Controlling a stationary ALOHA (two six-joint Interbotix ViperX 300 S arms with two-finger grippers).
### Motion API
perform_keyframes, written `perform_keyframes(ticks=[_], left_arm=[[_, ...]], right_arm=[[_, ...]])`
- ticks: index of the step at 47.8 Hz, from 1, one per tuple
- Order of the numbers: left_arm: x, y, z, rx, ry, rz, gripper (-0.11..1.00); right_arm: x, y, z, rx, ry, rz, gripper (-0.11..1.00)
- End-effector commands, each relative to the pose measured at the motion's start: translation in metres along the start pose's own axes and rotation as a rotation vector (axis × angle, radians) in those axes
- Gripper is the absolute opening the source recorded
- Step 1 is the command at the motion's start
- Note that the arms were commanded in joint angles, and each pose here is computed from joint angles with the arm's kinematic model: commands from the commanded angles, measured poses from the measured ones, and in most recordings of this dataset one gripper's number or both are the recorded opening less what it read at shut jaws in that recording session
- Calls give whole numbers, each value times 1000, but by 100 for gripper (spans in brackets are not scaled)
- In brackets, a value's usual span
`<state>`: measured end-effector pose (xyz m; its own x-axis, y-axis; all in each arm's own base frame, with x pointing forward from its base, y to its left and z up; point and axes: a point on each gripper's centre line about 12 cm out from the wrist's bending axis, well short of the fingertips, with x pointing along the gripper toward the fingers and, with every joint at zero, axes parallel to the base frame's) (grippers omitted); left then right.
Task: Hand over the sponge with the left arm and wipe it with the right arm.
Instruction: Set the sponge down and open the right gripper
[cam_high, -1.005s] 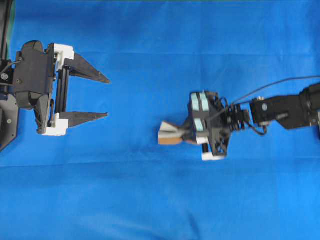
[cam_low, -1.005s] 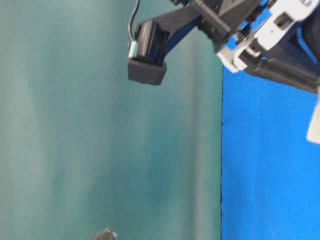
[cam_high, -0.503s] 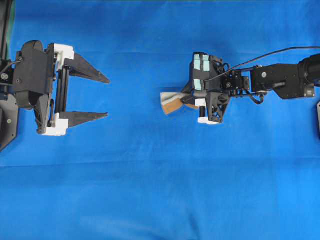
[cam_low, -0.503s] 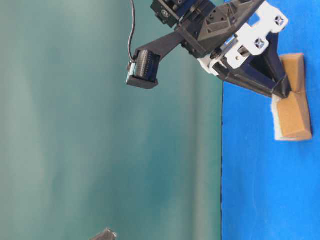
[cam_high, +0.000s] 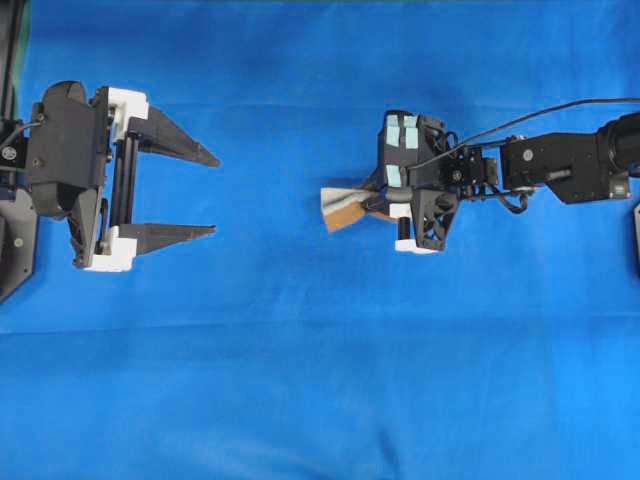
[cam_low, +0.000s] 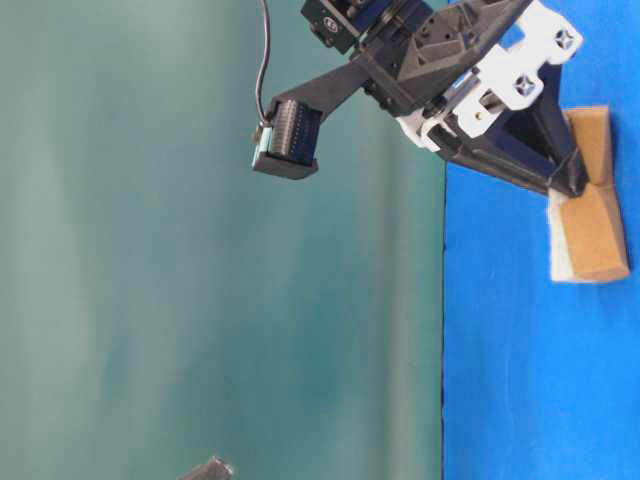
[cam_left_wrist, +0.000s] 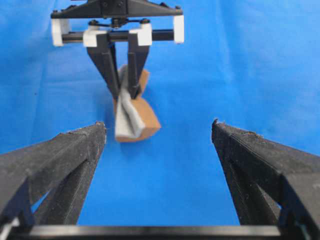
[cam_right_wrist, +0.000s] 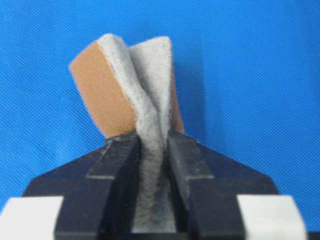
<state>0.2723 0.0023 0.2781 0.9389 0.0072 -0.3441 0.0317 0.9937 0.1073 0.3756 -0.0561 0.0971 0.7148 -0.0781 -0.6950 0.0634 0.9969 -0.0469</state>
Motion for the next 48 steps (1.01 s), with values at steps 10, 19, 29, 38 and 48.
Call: perform_keyframes(ticks=[10,19,29,38,48], left_arm=[[-1,0,5,-1,-15,0,92],[-1,0,5,10,-14,0,92],[-1,0,5,13,-14,0,92],[-1,0,5,13,-15,0,92],[-1,0,5,13,-15,0,92]], right_arm=[[-6,8,18,3,-49,11,74],[-10,6,25,10,-48,2,74],[-27,5,45,2,-75,-11,74],[-55,4,64,-7,-89,-31,74],[-93,12,85,-25,-169,-27,74]])
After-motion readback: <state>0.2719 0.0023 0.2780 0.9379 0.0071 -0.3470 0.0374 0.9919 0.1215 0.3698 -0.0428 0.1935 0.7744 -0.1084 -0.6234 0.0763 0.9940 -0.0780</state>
